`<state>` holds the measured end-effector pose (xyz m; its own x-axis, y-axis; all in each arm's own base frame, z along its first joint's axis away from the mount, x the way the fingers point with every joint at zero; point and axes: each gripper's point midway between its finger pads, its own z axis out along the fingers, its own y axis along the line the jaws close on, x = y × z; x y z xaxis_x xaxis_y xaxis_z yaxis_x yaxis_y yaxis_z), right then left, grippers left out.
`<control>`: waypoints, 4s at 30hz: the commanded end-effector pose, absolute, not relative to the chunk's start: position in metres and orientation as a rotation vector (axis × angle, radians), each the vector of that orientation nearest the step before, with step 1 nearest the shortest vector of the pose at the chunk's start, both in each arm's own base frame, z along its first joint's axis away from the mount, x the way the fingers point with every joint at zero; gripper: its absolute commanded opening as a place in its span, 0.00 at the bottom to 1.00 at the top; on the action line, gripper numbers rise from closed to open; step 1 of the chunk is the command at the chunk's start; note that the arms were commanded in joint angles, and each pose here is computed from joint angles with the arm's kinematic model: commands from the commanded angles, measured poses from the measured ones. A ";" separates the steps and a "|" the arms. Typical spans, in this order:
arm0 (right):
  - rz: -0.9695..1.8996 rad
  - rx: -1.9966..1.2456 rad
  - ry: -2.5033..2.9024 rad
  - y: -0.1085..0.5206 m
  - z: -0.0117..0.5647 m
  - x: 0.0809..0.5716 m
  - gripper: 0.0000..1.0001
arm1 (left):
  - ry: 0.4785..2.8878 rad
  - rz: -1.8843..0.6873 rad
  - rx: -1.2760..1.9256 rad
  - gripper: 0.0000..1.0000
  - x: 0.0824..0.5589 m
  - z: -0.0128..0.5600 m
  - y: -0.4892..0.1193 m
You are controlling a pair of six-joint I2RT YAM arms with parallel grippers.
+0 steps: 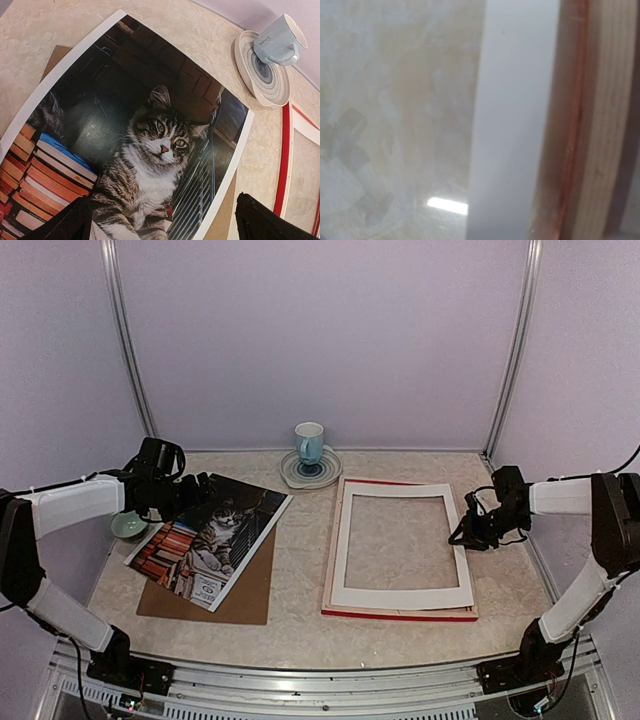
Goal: Put the photo into the frame
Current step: Place the mat board on the frame body, then adjust the backboard at the center of the board.
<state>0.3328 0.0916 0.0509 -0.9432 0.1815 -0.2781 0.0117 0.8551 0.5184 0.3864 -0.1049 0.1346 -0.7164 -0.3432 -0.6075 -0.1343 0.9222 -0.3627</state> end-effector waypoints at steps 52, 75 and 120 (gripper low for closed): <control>0.350 0.125 2.670 0.064 0.091 0.348 0.89 | 2.374 -0.378 -0.344 0.99 0.387 0.130 -0.102; 0.214 0.090 2.238 0.043 0.210 0.346 0.99 | 2.372 -0.309 -0.326 0.99 0.386 0.129 -0.101; 0.937 -0.495 1.941 0.258 0.260 0.304 0.99 | 2.635 -0.268 -0.338 0.99 0.335 0.025 -0.168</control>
